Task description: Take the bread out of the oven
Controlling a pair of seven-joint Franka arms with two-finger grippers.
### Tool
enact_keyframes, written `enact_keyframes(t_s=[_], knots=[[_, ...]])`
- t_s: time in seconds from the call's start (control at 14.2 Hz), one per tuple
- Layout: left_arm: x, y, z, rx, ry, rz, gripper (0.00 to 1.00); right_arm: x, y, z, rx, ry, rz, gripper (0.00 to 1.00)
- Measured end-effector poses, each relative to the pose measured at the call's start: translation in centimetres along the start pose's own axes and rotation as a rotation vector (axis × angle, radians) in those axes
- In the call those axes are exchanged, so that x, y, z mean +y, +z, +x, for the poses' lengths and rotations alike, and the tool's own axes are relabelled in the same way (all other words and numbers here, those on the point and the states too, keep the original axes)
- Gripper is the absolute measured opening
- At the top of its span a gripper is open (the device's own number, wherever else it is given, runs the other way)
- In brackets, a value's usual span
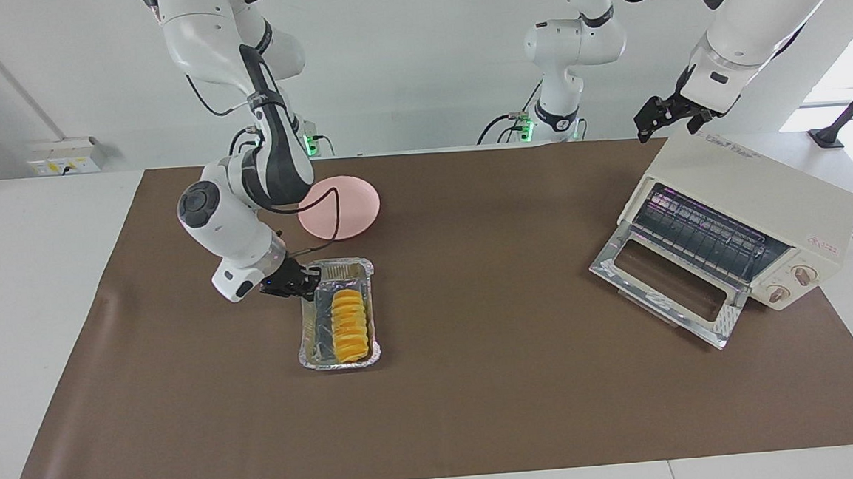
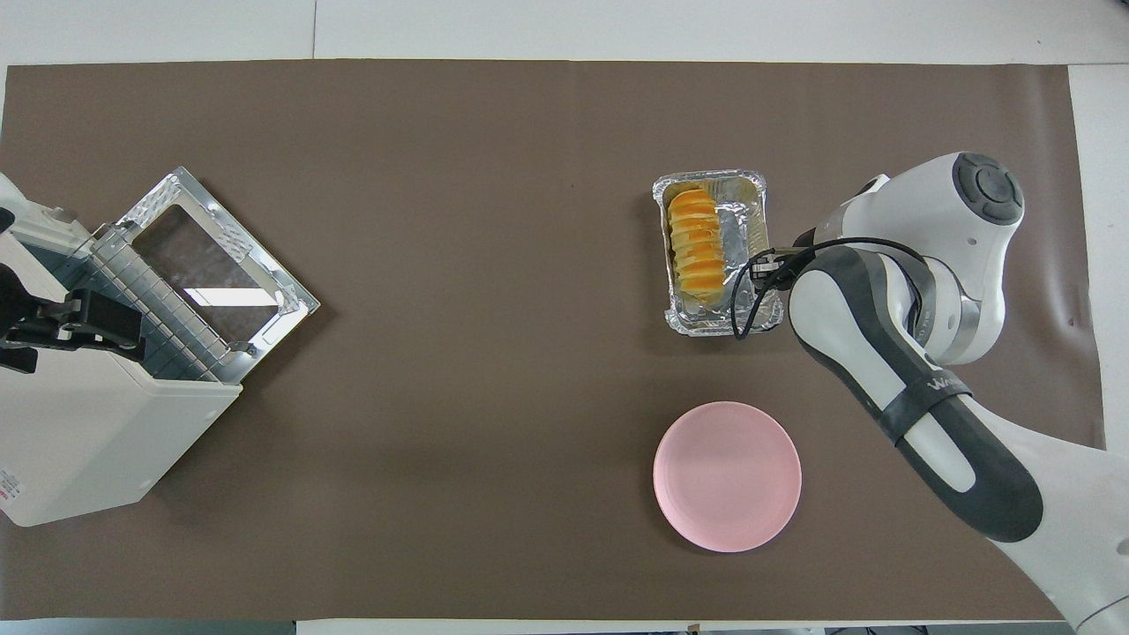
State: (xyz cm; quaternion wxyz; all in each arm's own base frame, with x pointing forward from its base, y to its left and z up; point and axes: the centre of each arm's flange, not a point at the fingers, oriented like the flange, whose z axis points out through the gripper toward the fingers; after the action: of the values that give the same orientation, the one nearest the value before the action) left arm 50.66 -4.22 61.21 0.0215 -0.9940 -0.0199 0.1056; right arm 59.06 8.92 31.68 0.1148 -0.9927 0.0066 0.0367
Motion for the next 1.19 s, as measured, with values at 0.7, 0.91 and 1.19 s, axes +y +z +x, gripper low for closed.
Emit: enact_keyframes(t_s=[0.7,0.91,1.19], knots=[[0.0,0.0,0.0,0.0,0.0,0.0,1.0,-6.9,-3.9,-0.6,0.057,-0.068,-0.023,0.78],[0.0,0.0,0.0,0.0,0.0,0.0,1.0,-9.8,-1.9,-0.8,0.078,-0.065,-0.035,1.0],[0.0,0.0,0.0,0.0,0.0,0.0,1.0,-8.4,0.6,0.2,0.094,-0.042,-0.04,1.0]])
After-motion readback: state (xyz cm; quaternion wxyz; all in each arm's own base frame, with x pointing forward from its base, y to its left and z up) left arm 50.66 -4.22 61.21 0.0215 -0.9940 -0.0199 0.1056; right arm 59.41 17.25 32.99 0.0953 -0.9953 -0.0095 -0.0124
